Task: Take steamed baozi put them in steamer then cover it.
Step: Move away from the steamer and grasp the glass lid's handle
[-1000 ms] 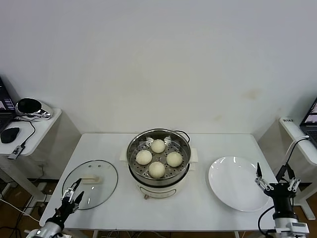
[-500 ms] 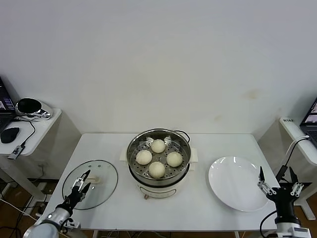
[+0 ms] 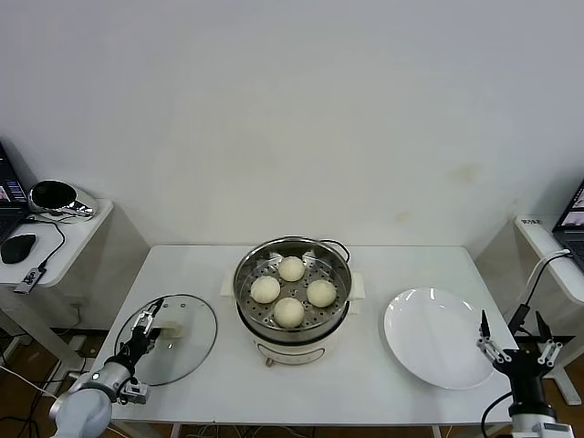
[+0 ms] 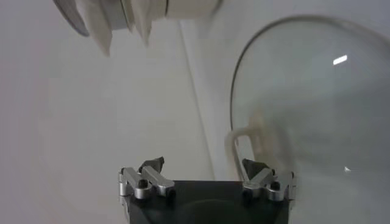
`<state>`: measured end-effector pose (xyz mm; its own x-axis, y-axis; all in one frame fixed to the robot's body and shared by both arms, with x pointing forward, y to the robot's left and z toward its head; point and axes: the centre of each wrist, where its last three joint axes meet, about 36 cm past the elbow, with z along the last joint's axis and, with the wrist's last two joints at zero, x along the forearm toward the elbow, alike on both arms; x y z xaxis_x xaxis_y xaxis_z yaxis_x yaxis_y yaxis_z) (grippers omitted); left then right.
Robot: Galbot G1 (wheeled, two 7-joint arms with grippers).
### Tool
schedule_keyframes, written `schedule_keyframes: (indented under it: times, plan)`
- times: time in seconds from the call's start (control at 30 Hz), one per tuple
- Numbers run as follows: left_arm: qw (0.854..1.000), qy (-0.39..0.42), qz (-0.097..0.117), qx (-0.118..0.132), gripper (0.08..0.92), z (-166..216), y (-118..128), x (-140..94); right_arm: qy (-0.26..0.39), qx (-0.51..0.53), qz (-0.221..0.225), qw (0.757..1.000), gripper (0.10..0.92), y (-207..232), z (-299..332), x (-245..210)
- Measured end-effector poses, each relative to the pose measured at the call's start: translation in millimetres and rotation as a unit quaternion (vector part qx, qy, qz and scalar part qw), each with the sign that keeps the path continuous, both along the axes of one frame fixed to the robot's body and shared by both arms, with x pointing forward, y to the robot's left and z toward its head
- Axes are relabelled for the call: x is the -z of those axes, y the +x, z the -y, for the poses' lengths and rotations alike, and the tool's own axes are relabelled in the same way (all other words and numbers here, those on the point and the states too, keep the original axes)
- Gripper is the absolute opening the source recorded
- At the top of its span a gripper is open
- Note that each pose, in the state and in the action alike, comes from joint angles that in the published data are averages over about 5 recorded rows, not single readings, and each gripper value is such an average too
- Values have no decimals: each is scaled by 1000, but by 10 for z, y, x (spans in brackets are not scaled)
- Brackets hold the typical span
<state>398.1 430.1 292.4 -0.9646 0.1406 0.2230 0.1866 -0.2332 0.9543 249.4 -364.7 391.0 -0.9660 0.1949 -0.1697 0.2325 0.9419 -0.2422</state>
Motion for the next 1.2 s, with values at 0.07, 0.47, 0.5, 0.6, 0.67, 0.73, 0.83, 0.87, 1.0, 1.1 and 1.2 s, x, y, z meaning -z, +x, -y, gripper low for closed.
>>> schedule_keyframes:
  times: [0.07, 0.47, 0.5, 0.6, 0.67, 0.73, 0.83, 0.87, 1.0, 1.1, 1.2]
  plan:
    - [1000, -2, 0, -3, 823, -17, 25, 16, -1, 0, 0, 1000, 823, -2, -4, 5]
    - [1000, -17, -5, -15, 662, -43, 92, 87, -6, -2, -3, 1000, 823, -16, -7, 29]
    - [1000, -18, -6, -16, 636, -44, 96, 94, -6, -3, -3, 1000, 823, -15, -7, 29]
    - [1000, -22, -9, -18, 550, -46, 107, 118, -6, -3, -3, 1000, 823, -15, -12, 34]
    - [999, -26, -11, -19, 489, -43, 117, 136, -6, -4, -3, 1000, 823, -17, -15, 39]
    - [999, -30, -13, -20, 437, -38, 126, 158, -6, -4, -4, 1000, 823, -19, -17, 43]
    - [999, -38, -14, -22, 350, -34, 130, 198, -6, -4, -4, 1000, 823, -22, -17, 45]
    - [999, -40, -15, -23, 316, -33, 128, 211, -6, -4, -4, 1000, 823, -23, -17, 46]
    - [998, -48, -12, -25, 205, -31, 109, 252, -7, -5, -3, 1000, 823, -23, -21, 49]
    - [998, -54, -2, -26, 161, -34, 90, 256, -7, -7, -3, 1000, 823, -19, -28, 57]
    - [998, -59, 10, -28, 156, -28, 59, 232, -9, -11, -4, 1000, 823, -12, -38, 73]
